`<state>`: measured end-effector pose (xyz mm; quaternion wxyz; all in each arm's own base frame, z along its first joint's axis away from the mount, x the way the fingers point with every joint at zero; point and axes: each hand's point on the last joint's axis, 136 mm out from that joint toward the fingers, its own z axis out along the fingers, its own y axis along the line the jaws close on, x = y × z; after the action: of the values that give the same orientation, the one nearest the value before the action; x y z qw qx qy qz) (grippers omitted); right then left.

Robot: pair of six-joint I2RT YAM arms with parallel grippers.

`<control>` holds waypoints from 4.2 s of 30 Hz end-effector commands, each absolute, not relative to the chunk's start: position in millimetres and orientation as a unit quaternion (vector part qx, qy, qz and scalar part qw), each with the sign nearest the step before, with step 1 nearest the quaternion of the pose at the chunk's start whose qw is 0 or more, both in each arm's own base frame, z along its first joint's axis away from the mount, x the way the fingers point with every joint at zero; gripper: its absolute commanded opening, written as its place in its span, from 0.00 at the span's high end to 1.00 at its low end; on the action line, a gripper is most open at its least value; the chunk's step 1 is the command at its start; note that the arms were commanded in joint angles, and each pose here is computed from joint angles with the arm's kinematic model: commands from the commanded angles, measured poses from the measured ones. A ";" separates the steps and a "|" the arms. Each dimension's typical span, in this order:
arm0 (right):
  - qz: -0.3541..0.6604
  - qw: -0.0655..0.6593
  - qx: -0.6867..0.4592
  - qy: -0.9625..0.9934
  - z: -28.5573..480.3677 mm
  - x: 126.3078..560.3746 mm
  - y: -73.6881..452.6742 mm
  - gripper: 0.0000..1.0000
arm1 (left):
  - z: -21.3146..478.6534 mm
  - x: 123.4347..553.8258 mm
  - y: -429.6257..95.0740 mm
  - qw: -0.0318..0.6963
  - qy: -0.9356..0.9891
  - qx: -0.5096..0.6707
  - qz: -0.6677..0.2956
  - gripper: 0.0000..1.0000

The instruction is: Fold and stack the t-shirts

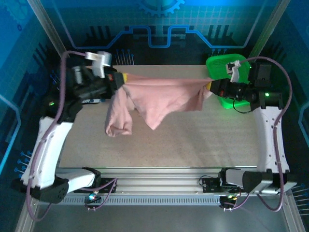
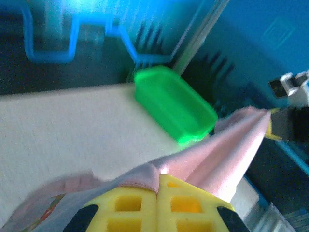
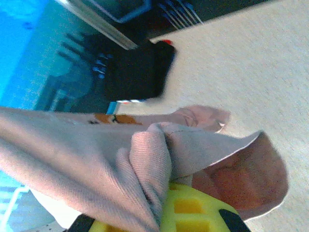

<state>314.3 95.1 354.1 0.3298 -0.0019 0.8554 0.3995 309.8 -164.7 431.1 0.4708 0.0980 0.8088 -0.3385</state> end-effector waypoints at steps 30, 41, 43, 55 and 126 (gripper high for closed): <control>0.295 0.107 -0.055 0.948 145.6 287.1 194.2 0.24 | 162.6 245.7 -208.2 0.119 0.932 -0.103 -0.326 0.03; 0.307 0.041 -0.185 0.933 72.1 279.8 299.6 0.31 | 97.1 222.1 -180.6 0.101 0.927 -0.211 -0.295 0.03; 0.293 0.023 -0.192 0.936 58.0 279.9 308.7 0.32 | 94.7 218.3 -174.4 0.106 0.926 -0.220 -0.288 0.03; 0.306 -0.054 -0.094 0.946 74.3 266.8 336.5 0.89 | 63.2 219.3 -131.1 0.138 0.905 -0.318 -0.246 0.04; 0.271 0.032 -0.111 0.956 94.5 333.4 233.4 0.14 | 18.6 230.3 -136.8 0.122 0.906 -0.372 -0.162 0.47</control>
<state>330.1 228.0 92.8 0.0319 -0.0990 0.9546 0.2792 217.4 -134.3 18.6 0.1030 -0.3826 0.9024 -0.1692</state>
